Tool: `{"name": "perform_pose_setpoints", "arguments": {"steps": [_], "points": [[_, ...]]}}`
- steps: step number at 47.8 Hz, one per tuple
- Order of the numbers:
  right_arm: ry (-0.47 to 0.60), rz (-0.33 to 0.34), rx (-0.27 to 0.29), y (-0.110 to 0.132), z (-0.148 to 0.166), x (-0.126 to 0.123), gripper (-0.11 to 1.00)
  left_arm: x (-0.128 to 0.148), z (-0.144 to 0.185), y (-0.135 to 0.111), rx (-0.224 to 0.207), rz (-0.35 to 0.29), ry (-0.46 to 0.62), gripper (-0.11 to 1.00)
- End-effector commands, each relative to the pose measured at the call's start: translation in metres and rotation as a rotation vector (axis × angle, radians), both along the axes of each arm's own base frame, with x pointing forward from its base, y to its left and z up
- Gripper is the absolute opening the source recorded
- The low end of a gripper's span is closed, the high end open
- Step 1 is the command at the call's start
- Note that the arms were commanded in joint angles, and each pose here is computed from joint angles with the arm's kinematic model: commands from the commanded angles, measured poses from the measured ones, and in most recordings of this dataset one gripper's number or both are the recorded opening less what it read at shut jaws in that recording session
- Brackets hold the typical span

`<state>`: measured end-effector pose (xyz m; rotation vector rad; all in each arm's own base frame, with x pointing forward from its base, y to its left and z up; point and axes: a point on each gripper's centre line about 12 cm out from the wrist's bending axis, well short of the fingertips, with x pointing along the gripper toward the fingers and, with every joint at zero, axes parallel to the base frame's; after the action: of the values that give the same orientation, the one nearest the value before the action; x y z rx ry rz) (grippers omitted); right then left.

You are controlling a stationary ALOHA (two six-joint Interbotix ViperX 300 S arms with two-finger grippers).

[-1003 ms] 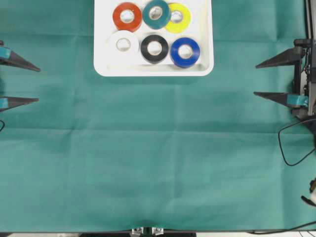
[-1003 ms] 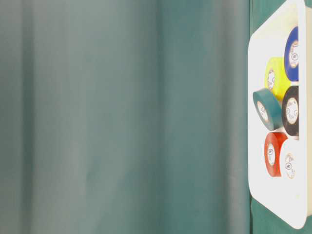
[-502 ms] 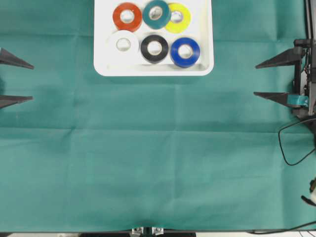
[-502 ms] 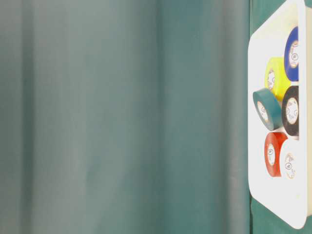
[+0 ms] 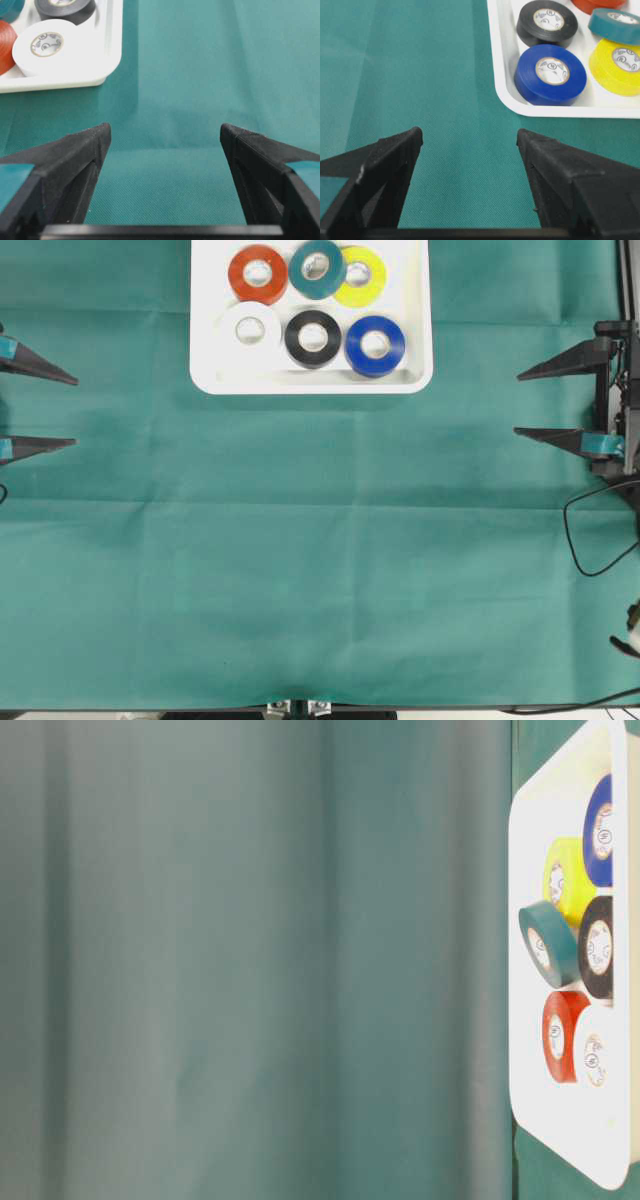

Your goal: Put the tape alternately from left to right into the white case.

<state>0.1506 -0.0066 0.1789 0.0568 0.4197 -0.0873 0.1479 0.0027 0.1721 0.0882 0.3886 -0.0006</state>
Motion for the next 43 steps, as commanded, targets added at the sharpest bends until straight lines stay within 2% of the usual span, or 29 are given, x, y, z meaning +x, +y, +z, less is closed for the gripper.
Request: {"name": "perform_pose_setpoints", "arguments": {"steps": [1,43], "points": [[-0.007,0.004,0.002,0.0006,0.0037,0.0026,0.84,0.0039,0.0088,0.0003,0.001,0.002,-0.023,0.75],[-0.007,0.013,0.005,0.0016,0.0002,0.0017,0.84,0.0036,0.0084,0.0003,0.001,0.002,-0.023,0.75]]}}
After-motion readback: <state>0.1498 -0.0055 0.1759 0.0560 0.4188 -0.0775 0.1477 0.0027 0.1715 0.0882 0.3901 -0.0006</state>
